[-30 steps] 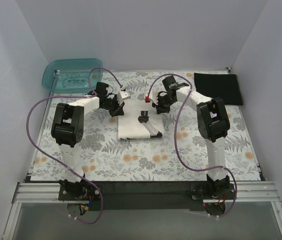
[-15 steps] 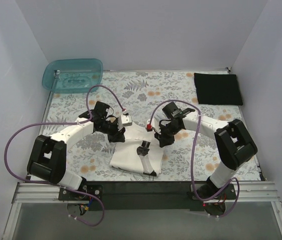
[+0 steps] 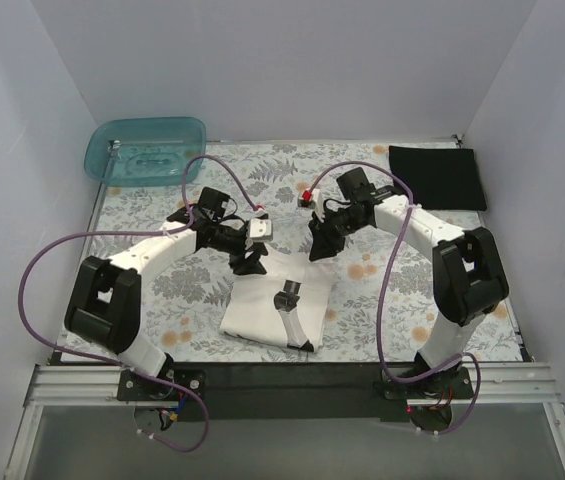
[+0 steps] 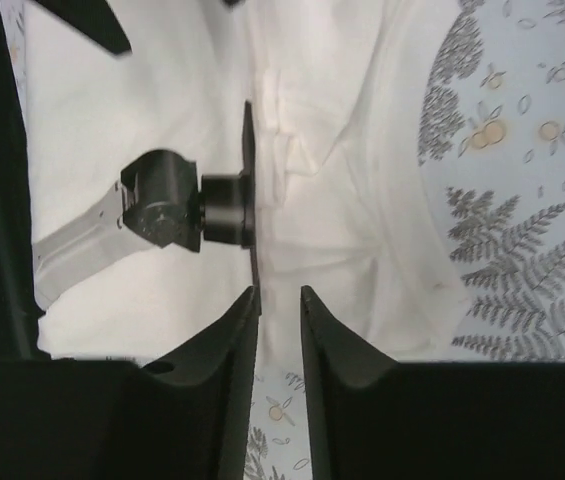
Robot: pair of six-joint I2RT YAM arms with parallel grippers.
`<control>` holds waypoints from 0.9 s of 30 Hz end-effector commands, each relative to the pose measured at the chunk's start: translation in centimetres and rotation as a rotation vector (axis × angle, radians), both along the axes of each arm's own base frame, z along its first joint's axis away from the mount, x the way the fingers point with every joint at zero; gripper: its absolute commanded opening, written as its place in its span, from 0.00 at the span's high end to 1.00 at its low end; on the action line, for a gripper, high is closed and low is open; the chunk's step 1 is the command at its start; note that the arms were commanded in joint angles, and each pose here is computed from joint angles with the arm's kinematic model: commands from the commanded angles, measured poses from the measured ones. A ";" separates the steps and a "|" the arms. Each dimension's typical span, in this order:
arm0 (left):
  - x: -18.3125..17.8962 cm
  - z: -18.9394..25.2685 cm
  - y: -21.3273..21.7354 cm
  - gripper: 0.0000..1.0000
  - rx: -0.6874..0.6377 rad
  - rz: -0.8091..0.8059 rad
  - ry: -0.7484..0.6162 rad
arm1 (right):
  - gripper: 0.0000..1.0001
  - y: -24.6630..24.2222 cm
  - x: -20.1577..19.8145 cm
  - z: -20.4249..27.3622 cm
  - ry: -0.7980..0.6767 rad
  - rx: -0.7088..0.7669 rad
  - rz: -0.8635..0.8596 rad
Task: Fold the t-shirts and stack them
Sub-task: Fold the tshirt
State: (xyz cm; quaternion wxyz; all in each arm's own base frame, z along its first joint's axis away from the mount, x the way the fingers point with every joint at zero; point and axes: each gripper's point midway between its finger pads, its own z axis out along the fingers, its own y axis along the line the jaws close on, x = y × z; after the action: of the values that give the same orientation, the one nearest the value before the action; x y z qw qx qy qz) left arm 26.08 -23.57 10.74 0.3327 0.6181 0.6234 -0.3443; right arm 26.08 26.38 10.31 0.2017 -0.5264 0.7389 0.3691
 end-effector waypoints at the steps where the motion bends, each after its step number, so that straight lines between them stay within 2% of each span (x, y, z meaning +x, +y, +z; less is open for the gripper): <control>1: 1.0 0.7 -2.6 0.48 -0.066 -0.101 -0.037 | 0.72 1.4 1.7 0.8 0.165 0.088 -0.074; 4: 0.9 -0.6 -3.7 0.52 -0.067 -0.149 -0.028 | 0.82 2.1 2.8 0.8 0.237 0.114 -0.108; 13: -0.3 -3.1 -5.7 0.55 -0.051 -0.215 -0.011 | 0.90 3.4 3.6 -0.5 0.438 0.167 -0.150; 21: -1.2 -4.4 -6.0 0.59 -0.037 -0.226 0.029 | 0.92 3.7 3.6 -0.6 0.517 0.193 -0.156; 27: -2.0 -5.5 -5.7 0.61 -0.013 -0.233 0.050 | 0.92 3.4 3.8 -0.9 0.518 0.192 -0.163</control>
State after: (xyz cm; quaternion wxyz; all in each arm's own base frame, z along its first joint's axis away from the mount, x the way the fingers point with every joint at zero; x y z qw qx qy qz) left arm 24.62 -29.04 5.19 0.2750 0.6699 0.5654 -0.3949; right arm 29.09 29.42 8.10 0.0714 -0.3305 0.7804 0.5260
